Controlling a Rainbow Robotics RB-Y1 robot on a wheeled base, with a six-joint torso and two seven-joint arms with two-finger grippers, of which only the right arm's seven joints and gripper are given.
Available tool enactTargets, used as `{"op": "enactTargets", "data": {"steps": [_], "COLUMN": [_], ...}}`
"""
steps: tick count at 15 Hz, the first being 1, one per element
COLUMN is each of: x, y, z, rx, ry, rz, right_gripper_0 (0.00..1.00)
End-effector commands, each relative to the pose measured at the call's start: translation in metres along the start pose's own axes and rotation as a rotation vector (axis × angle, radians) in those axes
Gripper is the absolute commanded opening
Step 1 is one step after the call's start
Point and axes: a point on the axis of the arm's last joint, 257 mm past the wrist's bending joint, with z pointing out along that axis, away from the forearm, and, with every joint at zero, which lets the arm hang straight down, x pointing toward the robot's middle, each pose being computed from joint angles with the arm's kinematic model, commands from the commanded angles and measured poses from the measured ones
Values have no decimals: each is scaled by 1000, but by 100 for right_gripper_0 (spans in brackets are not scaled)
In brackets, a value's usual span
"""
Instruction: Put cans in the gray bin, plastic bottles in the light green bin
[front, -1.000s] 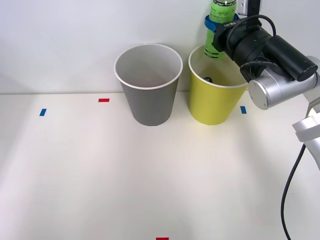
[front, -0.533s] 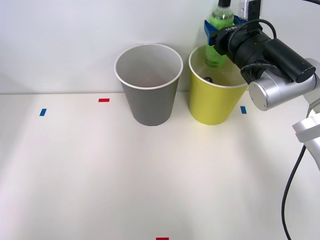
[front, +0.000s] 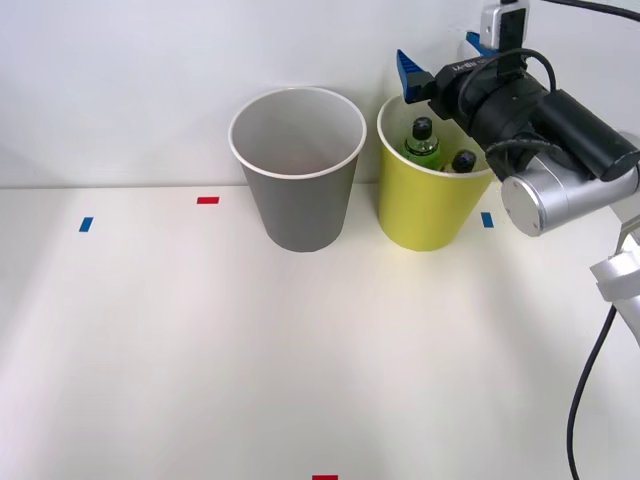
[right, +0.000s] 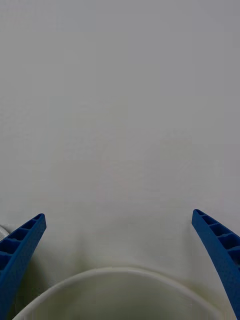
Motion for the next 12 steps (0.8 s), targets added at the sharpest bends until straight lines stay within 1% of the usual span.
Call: {"op": "enactTargets", "data": {"steps": [1,3,6,9,12], "x": [-1,2,16,60,95], "y": [5,7,15,18,29], "z": [-68,-115,-165,-212,-248], "rx": [14,33,67,166,208], "ry": [-42,-47,-27,-9,37], "rz": [-1,4,62,161,224], "right_gripper_0": [100,100,100,100,100]}}
